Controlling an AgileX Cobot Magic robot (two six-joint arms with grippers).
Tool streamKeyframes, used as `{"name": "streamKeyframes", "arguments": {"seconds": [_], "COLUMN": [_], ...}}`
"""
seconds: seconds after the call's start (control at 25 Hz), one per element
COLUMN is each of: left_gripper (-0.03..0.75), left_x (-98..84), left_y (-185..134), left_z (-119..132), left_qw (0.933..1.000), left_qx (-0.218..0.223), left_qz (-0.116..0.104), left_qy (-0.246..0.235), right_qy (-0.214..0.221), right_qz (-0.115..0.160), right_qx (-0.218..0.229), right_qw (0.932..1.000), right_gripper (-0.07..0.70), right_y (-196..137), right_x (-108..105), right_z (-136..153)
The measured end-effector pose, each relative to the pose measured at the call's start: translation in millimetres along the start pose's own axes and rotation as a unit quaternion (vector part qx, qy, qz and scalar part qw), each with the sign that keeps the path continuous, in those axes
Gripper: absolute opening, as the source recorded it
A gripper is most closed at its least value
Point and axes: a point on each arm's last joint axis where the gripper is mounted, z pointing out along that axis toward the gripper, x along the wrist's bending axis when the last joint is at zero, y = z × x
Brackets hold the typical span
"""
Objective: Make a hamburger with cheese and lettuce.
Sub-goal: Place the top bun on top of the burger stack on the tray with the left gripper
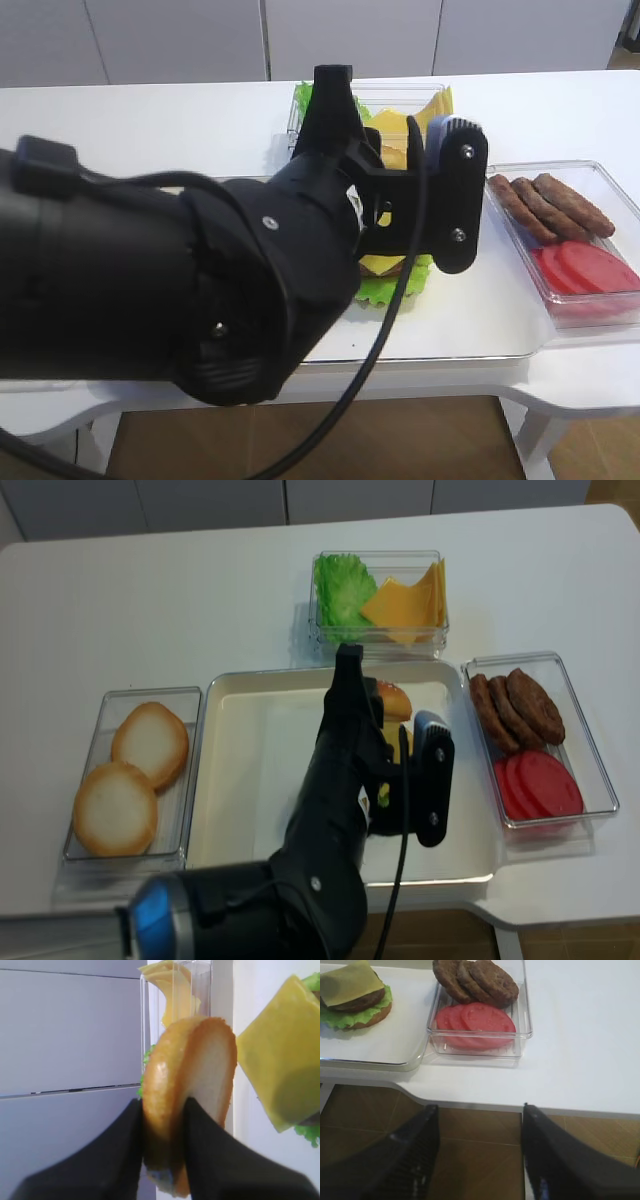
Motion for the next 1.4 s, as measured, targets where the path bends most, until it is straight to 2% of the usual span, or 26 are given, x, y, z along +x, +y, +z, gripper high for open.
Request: {"name": "streamKeyframes", "arguments": {"seconds": [0.24,0.6,0.76,0.92,1.08,1.4], "left_gripper": [0.166,0.164,0.164,0.164,0.164,0.164], "left_x": [-10.3,-25.2,-20.0,-9.7,-11.3,-11.9], "left_y": [3,4,4,8,9,-1], "left_z": [6,15,15,16,19,31], "left_qw": [1.0000,0.9998,0.9995,0.9993,0.9998,0.9995], "left_qx": [0.001,0.015,0.026,0.026,0.015,0.031], "left_qz": [-0.001,0.015,0.011,-0.003,-0.004,-0.005], "left_qy": [0.003,-0.002,0.013,0.027,0.015,0.009], "right_qy": [0.000,0.000,0.000,0.000,0.000,0.000], "right_qz": [0.000,0.001,0.001,0.001,0.001,0.001], "right_qx": [0.000,0.000,0.000,0.000,0.000,0.000], "right_qw": [1.0000,1.0000,1.0000,1.0000,1.0000,1.0000], "right_gripper": [0.399,0.399,0.399,0.399,0.399,0.399], "right_y": [0,0,0,0,0,0], "right_x": [0,0,0,0,0,0], "right_z": [0,0,0,0,0,0]}}
